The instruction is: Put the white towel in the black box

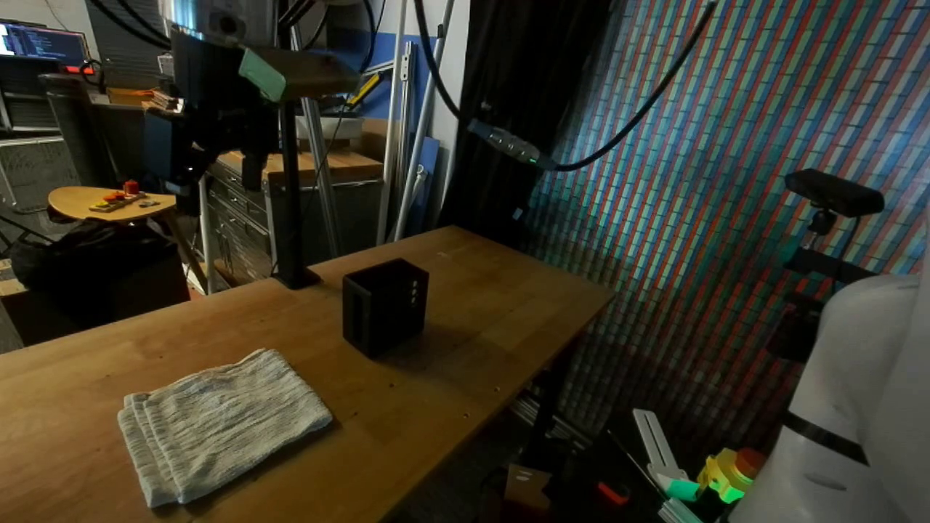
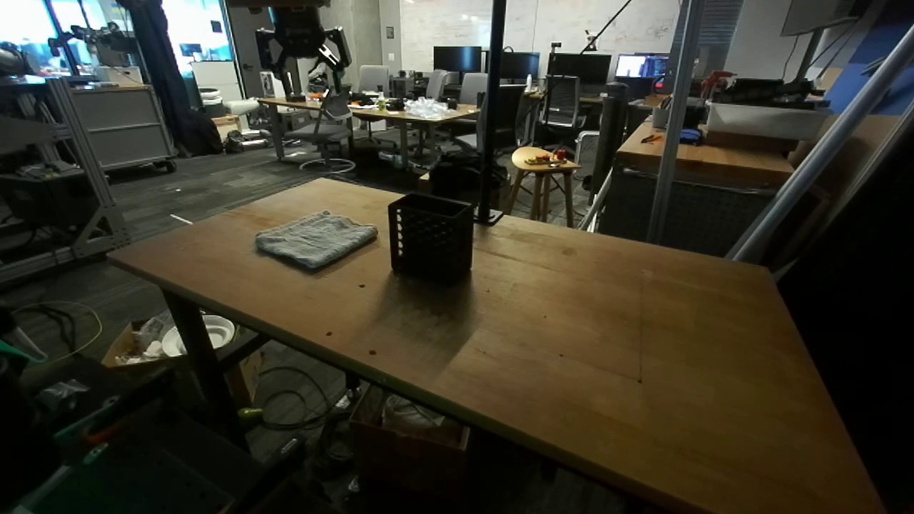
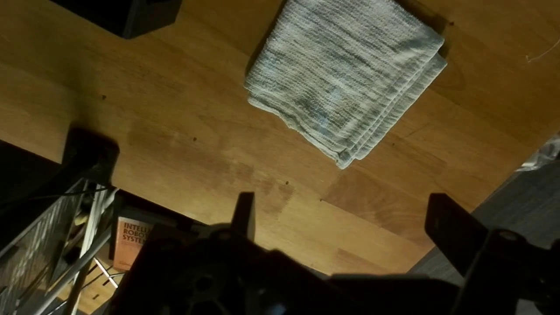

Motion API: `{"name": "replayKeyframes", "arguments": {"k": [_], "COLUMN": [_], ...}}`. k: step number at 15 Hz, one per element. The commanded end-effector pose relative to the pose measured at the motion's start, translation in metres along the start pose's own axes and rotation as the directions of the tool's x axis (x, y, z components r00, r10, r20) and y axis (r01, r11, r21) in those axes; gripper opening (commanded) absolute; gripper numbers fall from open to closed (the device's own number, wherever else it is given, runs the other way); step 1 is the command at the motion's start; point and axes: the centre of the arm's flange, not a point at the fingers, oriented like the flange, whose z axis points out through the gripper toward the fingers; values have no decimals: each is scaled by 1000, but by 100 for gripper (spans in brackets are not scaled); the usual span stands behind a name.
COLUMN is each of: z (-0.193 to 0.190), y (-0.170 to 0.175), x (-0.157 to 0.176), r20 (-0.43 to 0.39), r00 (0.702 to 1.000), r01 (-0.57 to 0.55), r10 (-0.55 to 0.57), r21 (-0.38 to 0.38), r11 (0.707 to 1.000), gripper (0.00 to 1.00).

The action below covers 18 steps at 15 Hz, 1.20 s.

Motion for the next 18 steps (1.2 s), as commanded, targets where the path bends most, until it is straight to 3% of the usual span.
{"name": "replayKeyframes", "arguments": {"k": [1,6,12,18], "z": [26,91,175,230], "y": [3,-18,-61,-66], "x": [20,21,20,12], "r20": [4,46,94,160], "r00": [996,974,926,893], "r01": [91,220,349,395], "r10": [-91,-224,-365,-421], "r21": [12,77,150,171], "r11": [996,972,925,903], "gripper": [100,100,100,100]}}
